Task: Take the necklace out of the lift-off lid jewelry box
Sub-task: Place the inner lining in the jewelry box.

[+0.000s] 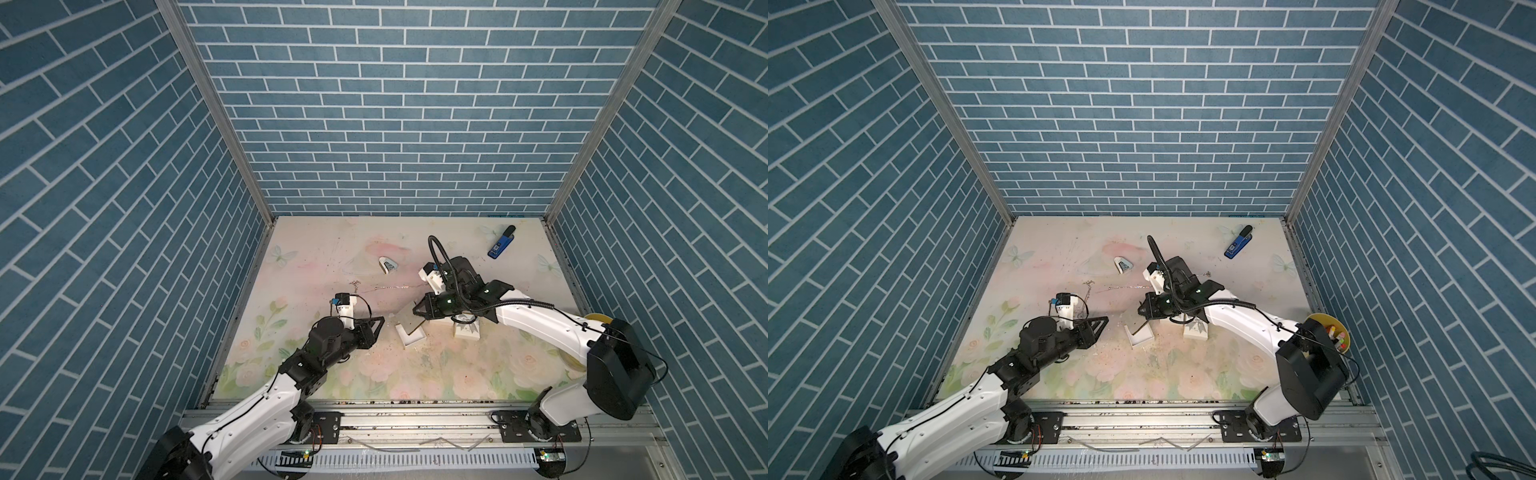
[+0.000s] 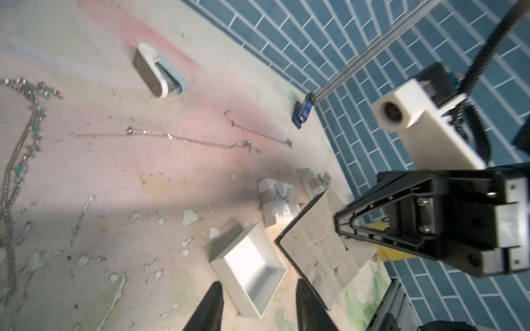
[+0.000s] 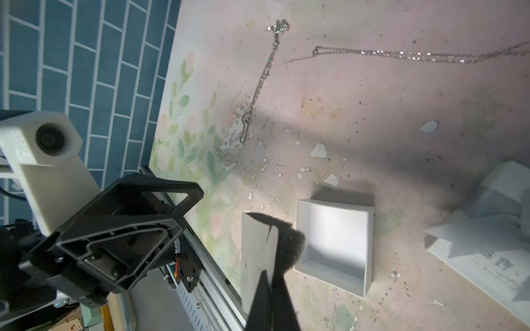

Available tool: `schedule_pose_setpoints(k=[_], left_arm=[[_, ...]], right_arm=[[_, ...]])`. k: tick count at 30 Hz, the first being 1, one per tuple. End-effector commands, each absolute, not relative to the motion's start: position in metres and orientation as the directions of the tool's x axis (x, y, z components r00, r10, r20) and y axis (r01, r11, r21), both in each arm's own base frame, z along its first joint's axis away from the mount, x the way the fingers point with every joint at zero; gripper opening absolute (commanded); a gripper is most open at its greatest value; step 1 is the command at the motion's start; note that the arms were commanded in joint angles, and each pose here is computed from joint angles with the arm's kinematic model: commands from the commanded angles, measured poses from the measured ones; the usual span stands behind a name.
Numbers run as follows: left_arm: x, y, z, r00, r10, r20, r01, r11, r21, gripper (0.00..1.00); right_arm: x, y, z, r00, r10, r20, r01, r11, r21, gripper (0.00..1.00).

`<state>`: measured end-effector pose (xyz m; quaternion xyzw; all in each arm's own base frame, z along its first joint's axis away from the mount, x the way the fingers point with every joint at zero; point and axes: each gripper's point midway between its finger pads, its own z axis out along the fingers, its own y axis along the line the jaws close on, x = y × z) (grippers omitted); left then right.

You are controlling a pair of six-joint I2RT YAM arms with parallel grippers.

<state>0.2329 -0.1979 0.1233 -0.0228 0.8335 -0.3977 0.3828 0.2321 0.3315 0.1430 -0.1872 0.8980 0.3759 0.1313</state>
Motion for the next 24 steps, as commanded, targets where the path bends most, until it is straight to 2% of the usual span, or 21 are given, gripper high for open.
schedule_pose_setpoints(k=[1,13,24], left_arm=[[0.232,-0.2,0.104,-0.754,-0.328,-0.569,0.214,0.695,-0.686,0.4],[0.244,-0.216,0.067,-0.804,-0.336,-0.491,0.142,0.693,-0.707,0.26],[0.248,-0.225,0.053,-0.816,-0.334,-0.472,0.114,0.707,-0.698,0.23]], right_arm=[[0.234,0.333,0.131,-0.886,-0.271,-0.377,-0.457,0.651,0.606,0.0],[0.241,0.334,0.092,-0.92,-0.237,-0.313,-0.385,0.696,0.606,0.0],[0.241,0.33,0.076,-0.941,-0.171,-0.293,-0.323,0.716,0.619,0.0]])
